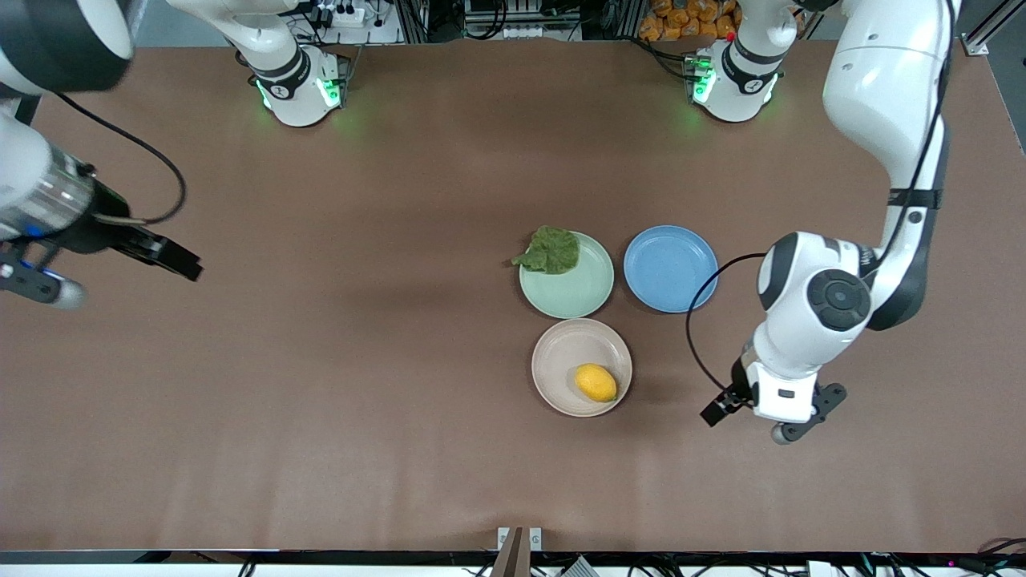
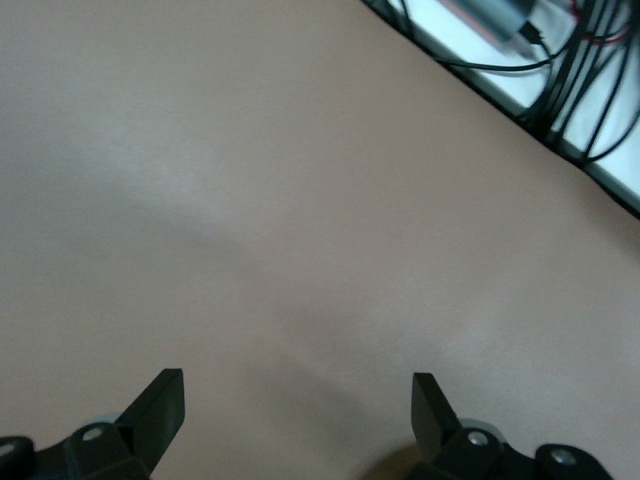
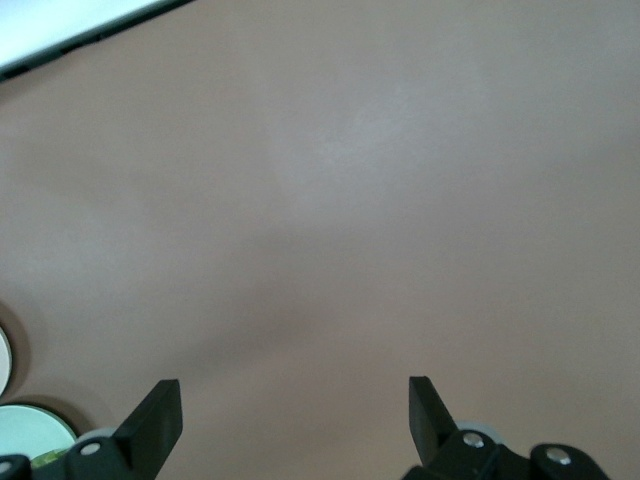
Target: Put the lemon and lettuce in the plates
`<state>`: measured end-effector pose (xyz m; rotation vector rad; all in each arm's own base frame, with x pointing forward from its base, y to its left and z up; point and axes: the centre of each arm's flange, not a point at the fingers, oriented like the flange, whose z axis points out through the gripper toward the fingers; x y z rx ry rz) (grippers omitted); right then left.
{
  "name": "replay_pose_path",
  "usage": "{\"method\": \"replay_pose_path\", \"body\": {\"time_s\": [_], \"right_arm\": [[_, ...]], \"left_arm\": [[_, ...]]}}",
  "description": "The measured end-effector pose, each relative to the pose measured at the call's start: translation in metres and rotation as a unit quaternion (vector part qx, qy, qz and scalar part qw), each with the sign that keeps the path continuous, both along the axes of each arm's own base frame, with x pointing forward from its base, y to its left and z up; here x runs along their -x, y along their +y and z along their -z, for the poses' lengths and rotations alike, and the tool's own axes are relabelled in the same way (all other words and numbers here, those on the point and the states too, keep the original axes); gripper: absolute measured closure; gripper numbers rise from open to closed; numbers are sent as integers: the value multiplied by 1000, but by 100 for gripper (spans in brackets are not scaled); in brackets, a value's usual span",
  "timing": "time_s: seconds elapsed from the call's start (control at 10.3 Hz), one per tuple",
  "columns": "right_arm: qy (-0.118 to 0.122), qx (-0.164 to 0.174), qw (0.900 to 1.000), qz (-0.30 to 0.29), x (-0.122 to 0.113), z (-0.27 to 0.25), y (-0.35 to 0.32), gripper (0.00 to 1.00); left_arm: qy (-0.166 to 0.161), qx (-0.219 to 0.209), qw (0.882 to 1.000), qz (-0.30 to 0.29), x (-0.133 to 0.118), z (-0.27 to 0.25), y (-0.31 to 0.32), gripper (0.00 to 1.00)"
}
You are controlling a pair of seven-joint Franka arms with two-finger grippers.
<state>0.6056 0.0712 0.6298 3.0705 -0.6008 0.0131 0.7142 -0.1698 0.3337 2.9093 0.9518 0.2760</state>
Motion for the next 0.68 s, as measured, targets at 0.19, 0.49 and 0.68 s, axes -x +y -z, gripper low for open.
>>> {"method": "replay_pose_path", "body": {"time_s": [0.19,0.49,0.68], "right_arm": [[-9,0,1000,-23,1,-14,-29,0],[-8,1,998,-56,-1,-13,-65,0],[-11,7,997,-75,1,-18,-57,0]], "left_arm": [[27,-6,999,-26,13,6,23,0],[54,-14,998,-8,64,-14,68,0],[53,-3,998,46,112,-52,79,0]]}}
